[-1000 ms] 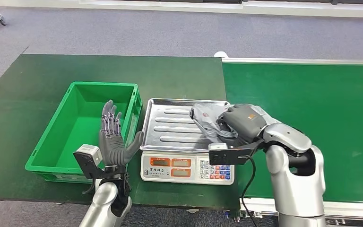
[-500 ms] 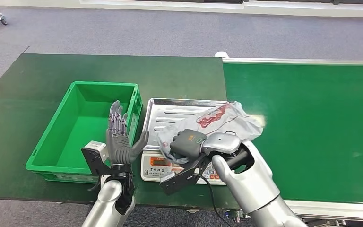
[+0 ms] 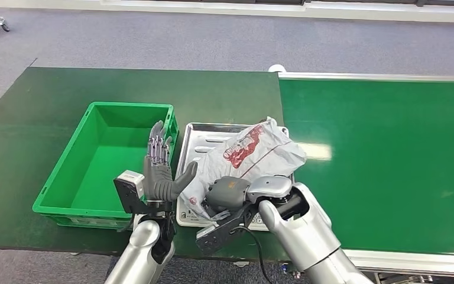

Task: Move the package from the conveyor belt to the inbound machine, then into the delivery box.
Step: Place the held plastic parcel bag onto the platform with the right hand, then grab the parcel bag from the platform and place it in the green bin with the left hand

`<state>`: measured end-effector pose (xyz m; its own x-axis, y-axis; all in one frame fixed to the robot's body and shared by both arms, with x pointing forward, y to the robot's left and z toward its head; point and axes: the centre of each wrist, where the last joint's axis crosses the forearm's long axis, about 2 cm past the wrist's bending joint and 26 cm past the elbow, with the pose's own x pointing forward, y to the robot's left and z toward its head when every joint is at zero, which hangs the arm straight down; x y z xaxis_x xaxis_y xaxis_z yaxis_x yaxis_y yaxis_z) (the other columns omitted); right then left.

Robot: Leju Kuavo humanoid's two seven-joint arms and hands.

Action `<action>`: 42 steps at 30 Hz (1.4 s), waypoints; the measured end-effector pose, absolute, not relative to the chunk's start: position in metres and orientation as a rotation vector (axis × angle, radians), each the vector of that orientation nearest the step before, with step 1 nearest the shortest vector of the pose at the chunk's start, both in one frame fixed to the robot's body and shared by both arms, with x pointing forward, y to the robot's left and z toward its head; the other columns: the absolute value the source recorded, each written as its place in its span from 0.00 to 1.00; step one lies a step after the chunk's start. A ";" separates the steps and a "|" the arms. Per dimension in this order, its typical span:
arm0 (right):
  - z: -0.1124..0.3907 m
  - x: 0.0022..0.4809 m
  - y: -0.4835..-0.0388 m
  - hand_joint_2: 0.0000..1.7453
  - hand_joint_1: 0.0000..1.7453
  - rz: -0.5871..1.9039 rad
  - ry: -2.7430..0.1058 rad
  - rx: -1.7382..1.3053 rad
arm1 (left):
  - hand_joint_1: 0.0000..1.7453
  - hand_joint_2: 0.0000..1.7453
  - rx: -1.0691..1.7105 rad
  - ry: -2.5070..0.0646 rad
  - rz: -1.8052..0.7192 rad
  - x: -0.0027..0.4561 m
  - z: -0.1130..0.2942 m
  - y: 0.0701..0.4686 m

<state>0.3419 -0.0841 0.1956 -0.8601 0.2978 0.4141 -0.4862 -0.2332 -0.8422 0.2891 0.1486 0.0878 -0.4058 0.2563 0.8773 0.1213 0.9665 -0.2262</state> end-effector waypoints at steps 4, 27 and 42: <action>0.195 0.343 -0.094 1.00 0.00 2.001 -1.620 0.307 | 0.00 1.00 -0.290 -1.992 0.137 0.290 0.089 0.143; 0.208 0.320 -0.158 1.00 0.00 1.286 -2.096 0.799 | 0.00 1.00 -0.348 -2.051 0.113 0.296 0.103 0.130; 0.208 0.281 -0.242 1.00 0.00 0.972 -2.291 0.525 | 0.00 1.00 -0.116 -1.991 0.245 0.277 0.083 0.165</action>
